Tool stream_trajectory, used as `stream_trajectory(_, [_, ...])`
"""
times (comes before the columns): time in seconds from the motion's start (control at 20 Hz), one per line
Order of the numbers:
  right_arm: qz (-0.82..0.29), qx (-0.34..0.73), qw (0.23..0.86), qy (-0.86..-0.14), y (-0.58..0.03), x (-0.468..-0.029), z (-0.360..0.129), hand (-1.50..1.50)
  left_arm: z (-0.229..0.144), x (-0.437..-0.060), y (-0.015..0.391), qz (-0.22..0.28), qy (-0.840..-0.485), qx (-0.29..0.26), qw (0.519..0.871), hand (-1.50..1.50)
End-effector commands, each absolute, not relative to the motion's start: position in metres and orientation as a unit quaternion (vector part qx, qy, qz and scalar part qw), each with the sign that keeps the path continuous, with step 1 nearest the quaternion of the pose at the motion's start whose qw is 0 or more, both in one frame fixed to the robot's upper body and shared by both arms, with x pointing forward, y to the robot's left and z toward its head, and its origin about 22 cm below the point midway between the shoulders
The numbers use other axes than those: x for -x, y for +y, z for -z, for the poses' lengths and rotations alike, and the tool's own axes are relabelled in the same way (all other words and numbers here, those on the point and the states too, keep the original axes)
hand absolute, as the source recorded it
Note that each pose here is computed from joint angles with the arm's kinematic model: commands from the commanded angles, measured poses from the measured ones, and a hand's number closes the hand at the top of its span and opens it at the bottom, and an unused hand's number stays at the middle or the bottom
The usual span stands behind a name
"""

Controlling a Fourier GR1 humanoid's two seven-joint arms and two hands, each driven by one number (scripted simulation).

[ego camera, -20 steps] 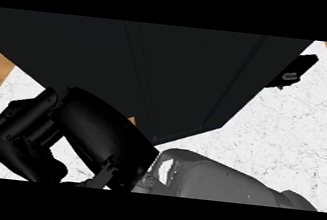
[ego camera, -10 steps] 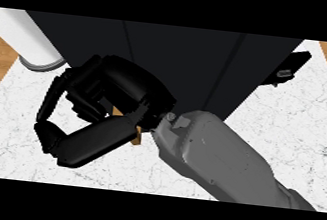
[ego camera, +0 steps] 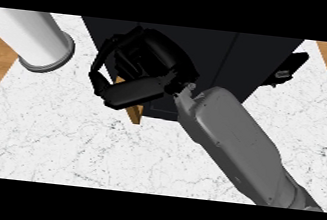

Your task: Pick up the bottled water, place it into the cabinet and close the cabinet

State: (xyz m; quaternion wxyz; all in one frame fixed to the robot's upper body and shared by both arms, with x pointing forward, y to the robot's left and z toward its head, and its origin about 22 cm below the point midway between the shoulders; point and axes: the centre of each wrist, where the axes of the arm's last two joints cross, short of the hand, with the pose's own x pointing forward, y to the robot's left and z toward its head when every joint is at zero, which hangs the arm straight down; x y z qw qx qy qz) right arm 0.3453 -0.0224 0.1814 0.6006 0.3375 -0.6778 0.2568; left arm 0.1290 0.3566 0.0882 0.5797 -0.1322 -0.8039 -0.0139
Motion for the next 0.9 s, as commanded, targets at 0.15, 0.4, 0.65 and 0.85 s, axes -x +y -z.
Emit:
stream_trajectory(0.15, [-0.204,-0.231,0.614,-0.727,-0.068,-0.382,-0.18,1.5,-0.1,-0.135,0.357,0.02,-0.803,0.129,0.582,-1.5])
stream_trajectory(0.4, [-0.183,-0.224,0.618,-0.732,-0.076,-0.39,-0.179,1.5,-0.096,-0.137,0.349,0.025,-0.801,0.148,0.58,-1.5])
stream_trajectory(0.65, [-0.185,-0.202,0.601,-0.751,-0.074,-0.395,-0.185,-1.5,-0.094,-0.14,0.342,0.027,-0.801,0.16,0.577,-1.5])
stream_trajectory(0.85, [-0.183,-0.2,0.609,-0.746,-0.082,-0.4,-0.188,-1.5,-0.101,-0.142,0.343,0.032,-0.801,0.153,0.578,-1.5])
